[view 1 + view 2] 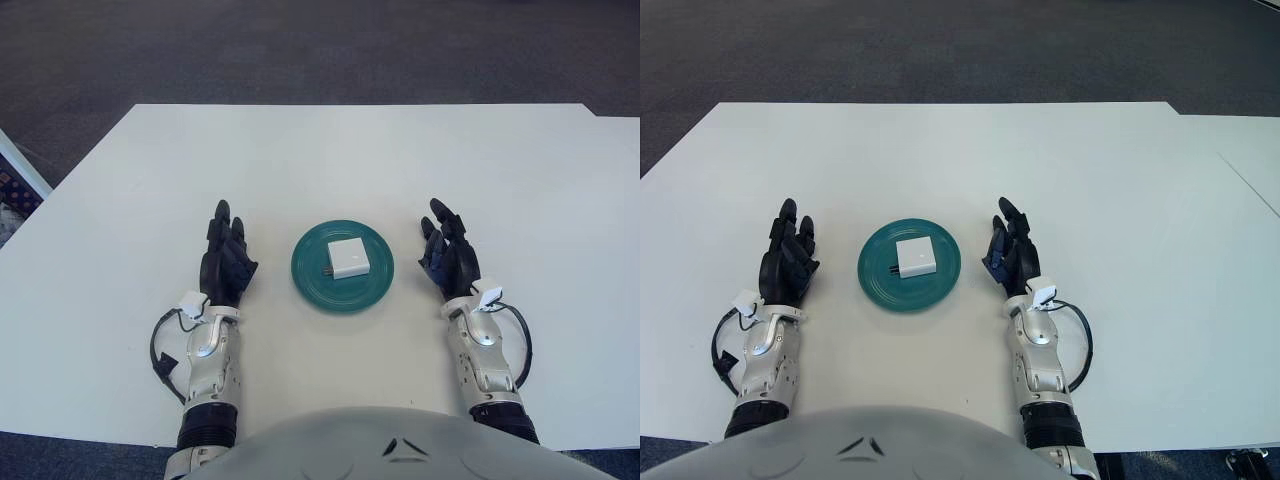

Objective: Put the charger into the plate.

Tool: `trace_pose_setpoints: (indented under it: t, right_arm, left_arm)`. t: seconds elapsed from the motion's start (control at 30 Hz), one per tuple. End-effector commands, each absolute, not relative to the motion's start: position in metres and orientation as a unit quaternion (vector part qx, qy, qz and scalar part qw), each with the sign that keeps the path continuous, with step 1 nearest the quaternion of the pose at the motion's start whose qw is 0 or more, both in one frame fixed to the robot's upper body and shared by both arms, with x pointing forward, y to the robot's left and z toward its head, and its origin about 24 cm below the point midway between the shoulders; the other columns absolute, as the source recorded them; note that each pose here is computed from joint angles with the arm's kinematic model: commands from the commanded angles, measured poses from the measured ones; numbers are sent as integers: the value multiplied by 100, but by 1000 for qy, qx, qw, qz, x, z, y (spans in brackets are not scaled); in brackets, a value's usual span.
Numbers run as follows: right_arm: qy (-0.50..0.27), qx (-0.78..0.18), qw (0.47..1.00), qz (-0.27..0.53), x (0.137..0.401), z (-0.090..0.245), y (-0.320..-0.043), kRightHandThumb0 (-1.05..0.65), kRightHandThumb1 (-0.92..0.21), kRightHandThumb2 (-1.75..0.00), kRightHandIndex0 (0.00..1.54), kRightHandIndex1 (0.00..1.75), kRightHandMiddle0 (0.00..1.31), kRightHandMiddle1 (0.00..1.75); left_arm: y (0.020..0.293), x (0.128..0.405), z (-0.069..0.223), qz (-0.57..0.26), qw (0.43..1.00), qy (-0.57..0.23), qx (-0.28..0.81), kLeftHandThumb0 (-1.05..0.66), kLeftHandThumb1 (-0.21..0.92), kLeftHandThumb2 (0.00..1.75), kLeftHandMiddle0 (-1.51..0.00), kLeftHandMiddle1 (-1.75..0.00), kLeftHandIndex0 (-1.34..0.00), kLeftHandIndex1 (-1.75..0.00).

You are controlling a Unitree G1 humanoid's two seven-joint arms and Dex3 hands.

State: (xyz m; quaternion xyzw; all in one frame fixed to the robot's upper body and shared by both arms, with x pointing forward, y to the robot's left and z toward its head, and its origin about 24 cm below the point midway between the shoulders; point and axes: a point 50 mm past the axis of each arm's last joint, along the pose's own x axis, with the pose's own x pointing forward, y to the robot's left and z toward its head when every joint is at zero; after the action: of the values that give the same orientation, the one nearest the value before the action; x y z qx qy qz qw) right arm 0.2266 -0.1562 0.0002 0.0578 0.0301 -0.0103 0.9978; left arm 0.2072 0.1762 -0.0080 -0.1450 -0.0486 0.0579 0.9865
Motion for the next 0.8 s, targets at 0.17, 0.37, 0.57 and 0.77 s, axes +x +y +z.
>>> trace_pose_setpoints:
  t: [0.17, 0.37, 0.57, 0.77]
  right_arm:
    - [122, 54, 991, -31, 227, -27, -160, -85, -92, -87, 14, 0, 0, 39]
    - [128, 43, 990, -32, 236, -27, -154, -86, -92, -87, 12, 0, 0, 37]
    - [127, 37, 991, -30, 237, -26, -151, -85, -92, -87, 8, 0, 0, 32]
    - [124, 24, 992, -20, 240, -25, -145, -83, -92, -89, 3, 0, 0, 22]
  left_arm:
    - [152, 191, -32, 42, 974, 10, -221, -105, 92, 94, -21, -1, 0, -57]
    - [144, 189, -24, 20, 973, 4, -228, -105, 92, 91, -27, -1, -3, -73]
    - [141, 188, -22, 10, 973, 7, -230, -105, 92, 89, -29, -1, -4, -81]
    - [138, 189, -20, 9, 976, 12, -218, -105, 92, 89, -33, -2, -1, -76]
